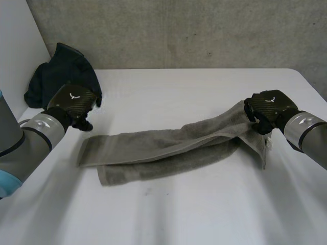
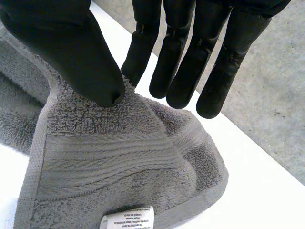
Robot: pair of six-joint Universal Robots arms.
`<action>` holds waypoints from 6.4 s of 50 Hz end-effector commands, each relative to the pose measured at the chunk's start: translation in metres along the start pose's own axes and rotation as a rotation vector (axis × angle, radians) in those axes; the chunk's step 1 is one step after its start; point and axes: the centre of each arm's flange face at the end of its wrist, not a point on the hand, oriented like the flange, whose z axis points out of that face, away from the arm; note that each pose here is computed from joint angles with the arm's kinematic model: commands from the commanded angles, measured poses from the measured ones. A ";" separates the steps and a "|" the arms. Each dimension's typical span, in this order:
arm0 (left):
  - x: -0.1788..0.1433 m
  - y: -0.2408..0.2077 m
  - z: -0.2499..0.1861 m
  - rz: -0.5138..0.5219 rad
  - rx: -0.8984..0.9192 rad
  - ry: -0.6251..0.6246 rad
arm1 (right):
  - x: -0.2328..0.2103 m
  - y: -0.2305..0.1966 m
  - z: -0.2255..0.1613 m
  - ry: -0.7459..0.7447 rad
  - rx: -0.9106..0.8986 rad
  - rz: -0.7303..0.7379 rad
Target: Fold the laundry.
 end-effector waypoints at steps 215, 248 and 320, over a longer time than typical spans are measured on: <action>0.007 0.016 0.022 -0.143 -0.010 -0.151 | -0.025 0.031 0.013 -0.034 -0.194 -0.039; 0.003 0.015 0.017 -0.161 -0.011 -0.162 | 0.015 0.090 -0.022 0.095 -0.206 0.501; 0.001 0.043 0.033 0.068 -0.271 -0.097 | 0.023 0.033 0.024 0.129 -0.271 -0.327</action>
